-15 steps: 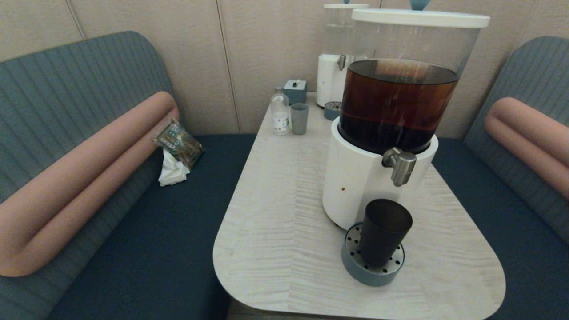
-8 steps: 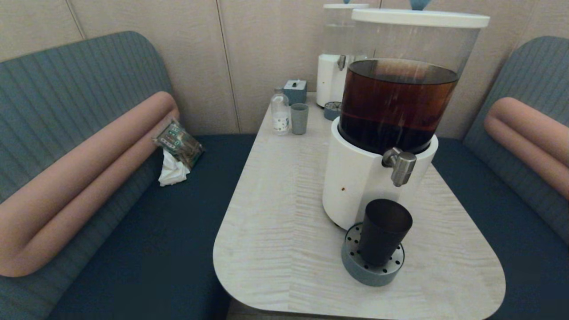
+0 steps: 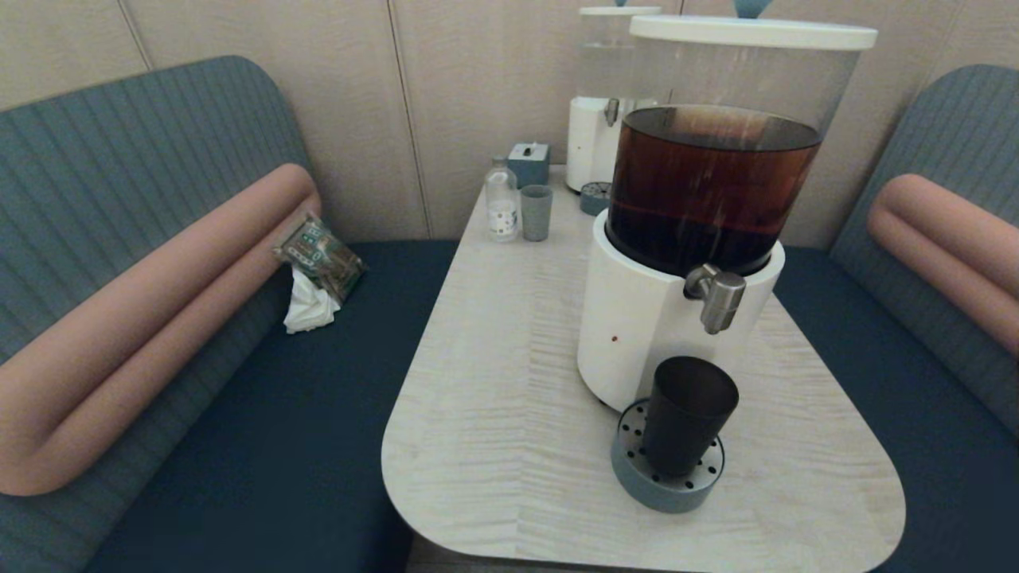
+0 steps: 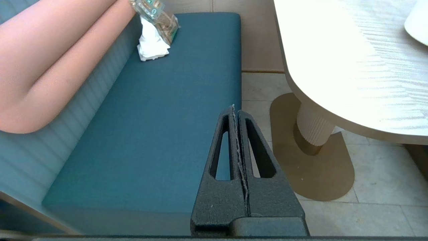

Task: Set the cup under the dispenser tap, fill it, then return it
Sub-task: Turn on the faucet

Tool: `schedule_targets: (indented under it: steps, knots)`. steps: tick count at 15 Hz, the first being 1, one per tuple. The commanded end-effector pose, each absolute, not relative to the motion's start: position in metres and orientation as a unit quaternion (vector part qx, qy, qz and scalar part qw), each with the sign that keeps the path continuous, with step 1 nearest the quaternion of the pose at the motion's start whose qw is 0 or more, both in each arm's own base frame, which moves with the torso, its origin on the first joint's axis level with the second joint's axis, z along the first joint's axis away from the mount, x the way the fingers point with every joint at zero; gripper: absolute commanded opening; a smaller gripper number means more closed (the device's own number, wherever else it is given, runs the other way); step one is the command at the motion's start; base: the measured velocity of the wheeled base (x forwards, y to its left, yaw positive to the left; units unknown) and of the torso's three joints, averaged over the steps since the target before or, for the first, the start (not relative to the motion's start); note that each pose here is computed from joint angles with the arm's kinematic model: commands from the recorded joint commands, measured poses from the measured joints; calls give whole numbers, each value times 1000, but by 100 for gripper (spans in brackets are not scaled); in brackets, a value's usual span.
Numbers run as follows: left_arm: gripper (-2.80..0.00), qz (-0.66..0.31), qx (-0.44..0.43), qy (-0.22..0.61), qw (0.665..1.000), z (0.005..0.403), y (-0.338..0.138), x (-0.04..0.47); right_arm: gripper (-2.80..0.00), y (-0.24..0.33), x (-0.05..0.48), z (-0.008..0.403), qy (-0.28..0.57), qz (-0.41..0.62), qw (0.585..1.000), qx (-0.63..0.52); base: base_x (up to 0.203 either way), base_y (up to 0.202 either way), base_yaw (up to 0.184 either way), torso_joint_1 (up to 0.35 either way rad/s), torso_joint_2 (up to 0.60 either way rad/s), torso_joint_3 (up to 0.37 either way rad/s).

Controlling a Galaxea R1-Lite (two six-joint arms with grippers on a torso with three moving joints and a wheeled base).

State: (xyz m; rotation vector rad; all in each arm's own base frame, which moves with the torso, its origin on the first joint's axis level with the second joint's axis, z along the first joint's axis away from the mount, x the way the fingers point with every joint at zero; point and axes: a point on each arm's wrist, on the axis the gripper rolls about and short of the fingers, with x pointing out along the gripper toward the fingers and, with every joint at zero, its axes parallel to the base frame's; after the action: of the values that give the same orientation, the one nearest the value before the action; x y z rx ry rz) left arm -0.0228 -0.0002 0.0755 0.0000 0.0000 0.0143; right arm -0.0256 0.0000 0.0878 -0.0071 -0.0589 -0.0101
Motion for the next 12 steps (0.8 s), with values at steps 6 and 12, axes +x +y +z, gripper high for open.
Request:
schedule_targets:
  steps: [6,12]
  knots:
    - [-280,7,0,1,1000,76,0,-23,-280,0,-81,228,-141,-3,990,5,0,0,0,0,0,0]
    - [-280,7,0,1,1000,76,0,-23,-280,1,25,331,9,13,1000,25,0,0,0,0,0,0]
